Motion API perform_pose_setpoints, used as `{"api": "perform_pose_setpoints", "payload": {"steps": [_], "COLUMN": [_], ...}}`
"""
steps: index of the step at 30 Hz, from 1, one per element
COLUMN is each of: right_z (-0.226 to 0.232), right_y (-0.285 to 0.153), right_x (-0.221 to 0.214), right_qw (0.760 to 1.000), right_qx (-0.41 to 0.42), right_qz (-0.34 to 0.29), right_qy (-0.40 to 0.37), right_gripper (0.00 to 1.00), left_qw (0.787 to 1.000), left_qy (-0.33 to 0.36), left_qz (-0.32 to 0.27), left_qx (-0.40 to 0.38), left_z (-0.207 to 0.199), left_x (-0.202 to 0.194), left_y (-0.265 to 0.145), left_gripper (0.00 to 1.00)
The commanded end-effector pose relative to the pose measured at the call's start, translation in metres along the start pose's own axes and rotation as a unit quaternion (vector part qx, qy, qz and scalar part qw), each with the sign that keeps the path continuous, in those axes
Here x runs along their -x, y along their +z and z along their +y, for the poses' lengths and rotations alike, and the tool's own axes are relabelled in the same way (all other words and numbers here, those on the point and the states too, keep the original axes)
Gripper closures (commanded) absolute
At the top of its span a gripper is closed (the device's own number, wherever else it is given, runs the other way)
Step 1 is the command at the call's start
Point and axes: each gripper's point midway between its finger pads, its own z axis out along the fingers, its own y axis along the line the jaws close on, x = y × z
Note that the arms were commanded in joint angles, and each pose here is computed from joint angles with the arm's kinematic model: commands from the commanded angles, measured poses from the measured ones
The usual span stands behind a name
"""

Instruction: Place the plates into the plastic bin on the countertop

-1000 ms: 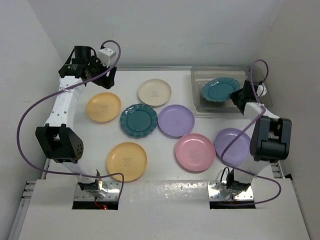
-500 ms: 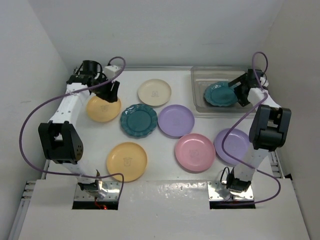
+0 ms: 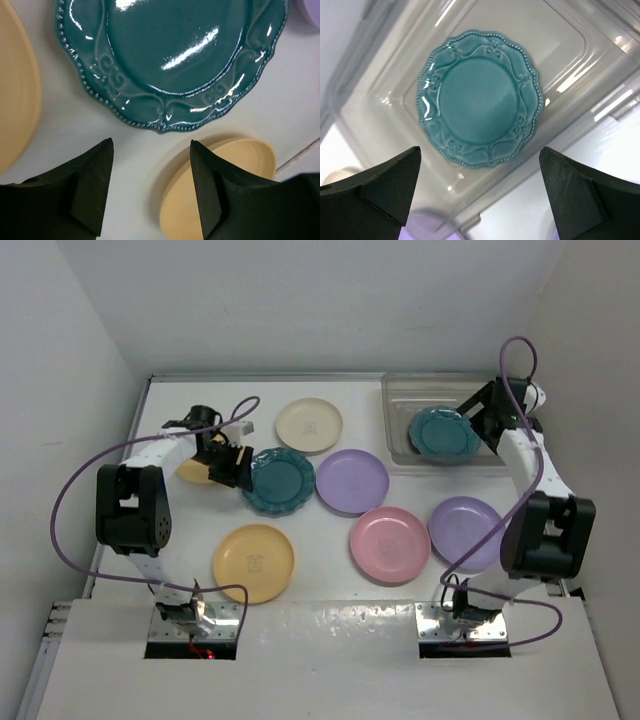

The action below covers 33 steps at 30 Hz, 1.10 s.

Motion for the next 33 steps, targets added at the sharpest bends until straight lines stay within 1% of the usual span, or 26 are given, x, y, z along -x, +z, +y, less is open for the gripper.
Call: {"api": "perform_pose_setpoints", "payload": {"steps": [1,2,3,4,6,7,8,10,12,13,14,16,17,19,21,23,25,26,29,32,33], "right_z": [0.018,0.019,0.026,0.020,0.029,0.026,0.031,0.031,0.035,0.035,0.035,0.035,0.034,0.036,0.033,0.032,0.033,0.035,0.037,0.039,0.039], "right_y": [-0.029,-0.030,-0.043,-0.043,-0.057,-0.057,-0.061,-0.069,-0.077,-0.078,-0.080,-0.086,-0.086,-0.091,-0.091,-0.093,-0.093,-0.095,-0.095,-0.097,-0.098], "right_x": [0.015,0.009,0.017,0.011,0.020,0.013,0.017,0.016,0.022,0.022,0.021,0.025,0.024,0.029,0.028,0.030,0.032,0.034,0.034,0.038,0.038], "right_qw": [0.998,0.997,0.995,0.995,0.992,0.992,0.990,0.988,0.985,0.985,0.984,0.982,0.982,0.979,0.979,0.978,0.977,0.976,0.975,0.974,0.974], "right_qx": [0.052,0.059,0.077,0.075,0.101,0.102,0.114,0.124,0.137,0.139,0.141,0.148,0.146,0.152,0.147,0.149,0.151,0.157,0.159,0.161,0.162], "right_qz": [-0.046,-0.046,-0.062,-0.059,-0.078,-0.072,-0.081,-0.087,-0.103,-0.106,-0.109,-0.120,-0.122,-0.134,-0.137,-0.142,-0.147,-0.151,-0.152,-0.158,-0.158], "right_qy": [0.003,-0.001,0.002,0.001,0.006,0.002,0.003,-0.001,-0.005,-0.007,-0.010,-0.011,-0.017,-0.019,-0.023,-0.019,-0.019,-0.019,-0.024,-0.026,-0.028], "right_gripper": [0.00,0.00,0.00,0.00,0.00,0.00,0.00,0.00,0.00,0.00,0.00,0.00,0.00,0.00,0.00,0.00,0.00,0.00,0.00,0.00,0.00], "left_qw": [0.997,0.996,0.995,0.992,0.988,0.985,0.983,0.979,0.972,0.969,0.967,0.965,0.966,0.964,0.961,0.960,0.954,0.953,0.948,0.949,0.948], "left_qy": [-0.068,-0.086,-0.095,-0.119,-0.148,-0.166,-0.181,-0.201,-0.218,-0.227,-0.227,-0.230,-0.221,-0.224,-0.237,-0.243,-0.268,-0.272,-0.287,-0.287,-0.292], "left_qz": [-0.033,-0.032,-0.033,-0.032,-0.036,-0.039,-0.039,-0.041,-0.059,-0.056,-0.066,-0.072,-0.084,-0.086,-0.080,-0.080,-0.070,-0.071,-0.070,-0.070,-0.069], "left_qx": [-0.012,-0.011,-0.011,-0.009,-0.011,-0.014,-0.012,-0.025,-0.062,-0.076,-0.098,-0.103,-0.107,-0.113,-0.115,-0.115,-0.116,-0.117,-0.116,-0.111,-0.107], "left_z": [-0.002,0.001,0.000,0.003,0.009,0.009,0.016,0.018,0.016,0.015,0.011,0.014,0.014,0.014,0.017,0.019,0.023,0.024,0.030,0.035,0.036], "left_x": [0.002,-0.003,-0.006,-0.013,-0.019,-0.022,-0.025,-0.029,-0.024,-0.024,-0.018,-0.015,-0.009,-0.007,-0.010,-0.010,-0.018,-0.017,-0.019,-0.019,-0.019], "left_y": [0.008,0.010,0.011,0.015,0.017,0.019,0.021,0.027,0.032,0.039,0.041,0.047,0.047,0.050,0.056,0.061,0.068,0.071,0.077,0.082,0.082], "left_gripper": [0.35,0.35,0.35,0.35,0.35,0.35,0.35,0.35,0.34,0.34,0.34,0.35,0.35,0.39,0.39,0.43,0.44,0.47,0.51,0.62,0.71]}}
